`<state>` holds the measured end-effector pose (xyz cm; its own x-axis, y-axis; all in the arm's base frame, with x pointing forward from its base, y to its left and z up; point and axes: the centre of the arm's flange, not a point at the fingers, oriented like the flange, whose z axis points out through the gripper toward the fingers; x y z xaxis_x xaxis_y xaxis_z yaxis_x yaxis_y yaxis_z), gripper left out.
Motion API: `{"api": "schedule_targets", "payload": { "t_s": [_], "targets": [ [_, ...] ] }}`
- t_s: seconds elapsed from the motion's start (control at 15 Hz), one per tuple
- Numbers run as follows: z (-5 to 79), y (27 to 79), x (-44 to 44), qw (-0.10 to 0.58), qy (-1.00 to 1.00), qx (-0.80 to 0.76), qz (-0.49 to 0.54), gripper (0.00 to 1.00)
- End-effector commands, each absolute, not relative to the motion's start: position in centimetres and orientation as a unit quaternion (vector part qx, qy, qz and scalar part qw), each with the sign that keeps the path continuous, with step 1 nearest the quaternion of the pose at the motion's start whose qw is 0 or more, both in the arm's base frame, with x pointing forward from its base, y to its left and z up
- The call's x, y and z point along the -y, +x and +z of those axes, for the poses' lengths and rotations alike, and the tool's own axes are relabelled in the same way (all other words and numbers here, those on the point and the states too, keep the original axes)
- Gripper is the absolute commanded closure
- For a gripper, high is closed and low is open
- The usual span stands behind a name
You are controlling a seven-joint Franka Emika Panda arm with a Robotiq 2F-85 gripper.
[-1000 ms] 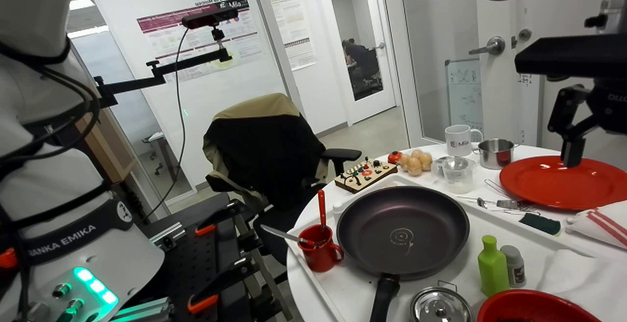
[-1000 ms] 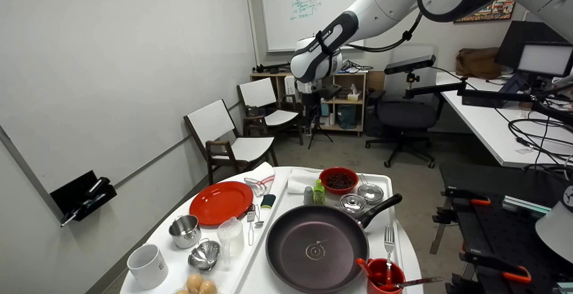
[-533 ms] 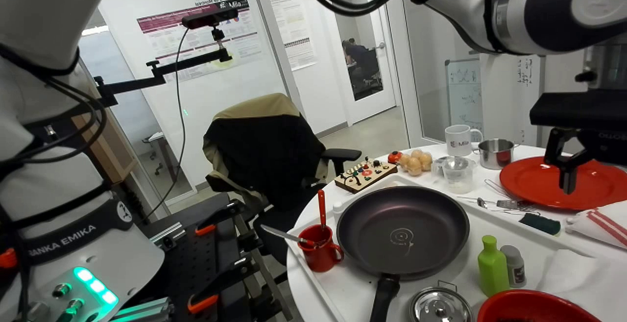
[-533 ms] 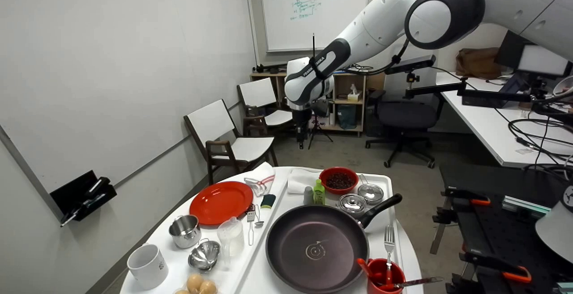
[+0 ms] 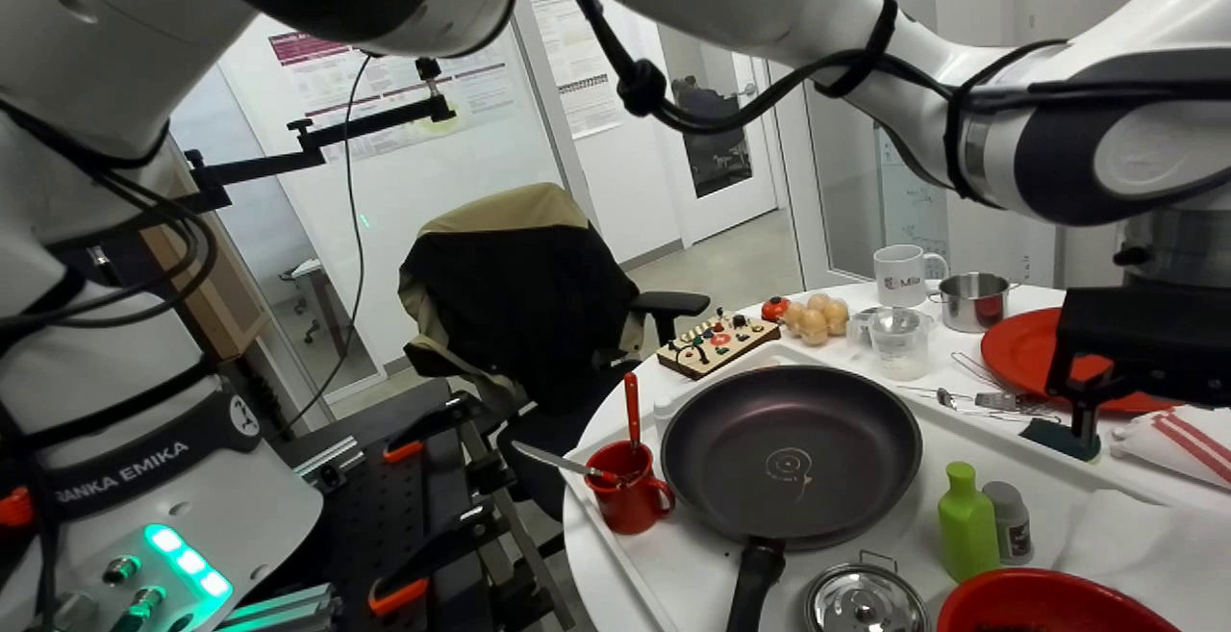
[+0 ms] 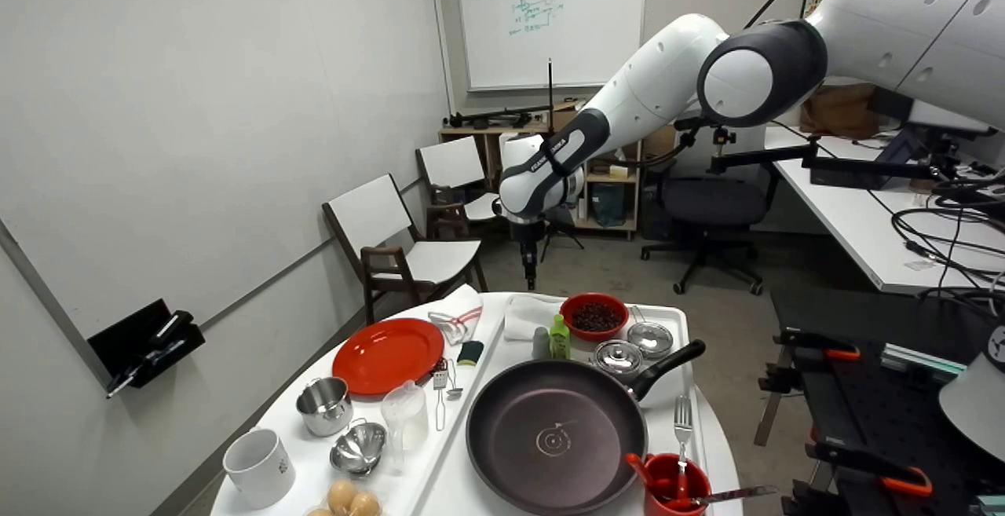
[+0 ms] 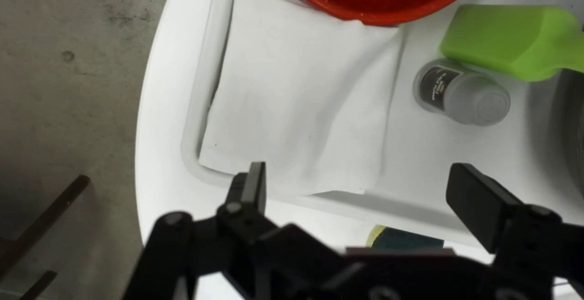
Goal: Wipe the pan with the towel
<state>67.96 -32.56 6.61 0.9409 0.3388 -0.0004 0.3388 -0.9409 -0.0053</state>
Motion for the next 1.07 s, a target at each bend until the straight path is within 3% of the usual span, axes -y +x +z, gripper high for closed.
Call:
{"api": "schedule_targets", "payload": {
  "t_s": [0.0,1.0],
  "targets": [
    [3.6,68.6,33.6,-0.006,-0.981,0.196,-0.002,0.00],
    [-1.3,70.5,31.6,-0.036,-0.998,0.030,-0.052,0.00]
  ]
}}
